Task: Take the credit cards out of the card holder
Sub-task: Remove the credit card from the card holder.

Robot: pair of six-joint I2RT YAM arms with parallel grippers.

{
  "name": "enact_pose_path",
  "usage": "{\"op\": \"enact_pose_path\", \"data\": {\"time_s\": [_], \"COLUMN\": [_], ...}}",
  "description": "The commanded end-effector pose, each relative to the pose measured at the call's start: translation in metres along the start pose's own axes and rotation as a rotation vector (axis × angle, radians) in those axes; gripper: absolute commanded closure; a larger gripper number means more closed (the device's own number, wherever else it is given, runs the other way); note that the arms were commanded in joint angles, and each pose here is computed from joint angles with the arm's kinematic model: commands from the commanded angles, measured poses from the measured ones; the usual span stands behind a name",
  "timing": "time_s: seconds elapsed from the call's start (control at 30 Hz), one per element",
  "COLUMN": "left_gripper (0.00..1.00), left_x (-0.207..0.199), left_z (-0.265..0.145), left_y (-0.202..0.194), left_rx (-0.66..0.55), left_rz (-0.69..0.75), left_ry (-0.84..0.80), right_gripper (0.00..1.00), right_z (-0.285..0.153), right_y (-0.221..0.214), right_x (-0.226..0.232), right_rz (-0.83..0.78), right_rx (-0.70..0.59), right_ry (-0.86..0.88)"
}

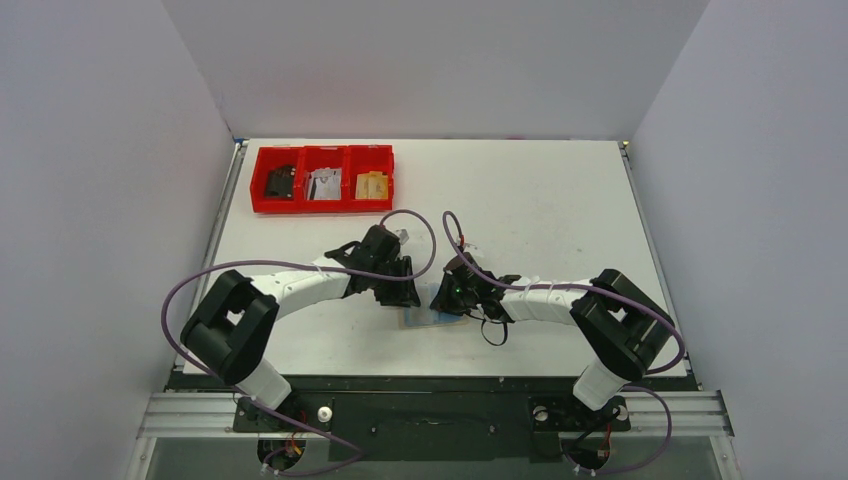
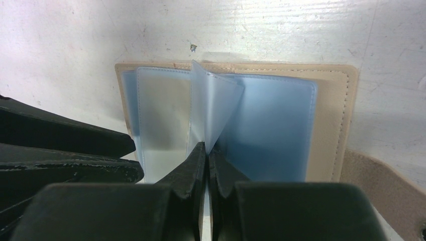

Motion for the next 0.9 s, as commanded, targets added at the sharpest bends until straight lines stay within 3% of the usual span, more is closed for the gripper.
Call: {"op": "enact_pose_path", "data": {"time_s": [0.0, 0.53, 0.77, 0.87], "left_gripper": [0.69, 0.69, 0.75, 0.75], "left_x": [-0.009, -0.013, -0.013, -0.016], "left_z": [0.005, 0.018, 0.018, 0.017], "left_y": [0.003, -0.002, -0.003, -0.003], "left_rx": [-0.011, 0.017, 0.013, 0.014], "left_rz": [0.023, 0.012, 0.012, 0.012], "left_ry": [-0.032, -0.055, -0.058, -0.069], "right_gripper": [1.0, 1.0, 1.0, 0.9], "right_z": [0.005, 0.004, -0.007, -0.018], "right_y": [-0.022, -0.021, -0.006, 0.007], "right_x": [-0.028, -0.028, -0.017, -0.009], "right_rz": [-0.018, -0.019, -0.026, -0.031], "right_rx": [0.061, 0.056, 0.025, -0.01], "right_ry": [-0.094, -0.094, -0.071, -0.056]}}
Point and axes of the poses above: each gripper's point midway between its finger pads, its own z axis out along the fingers, its own x axis along the line the jaws close on, y = z × x, the point moved 1 cm from there along -z, back along the fingers, and after that the axes turned 15 degrees about -z, right-handed, at the moved point
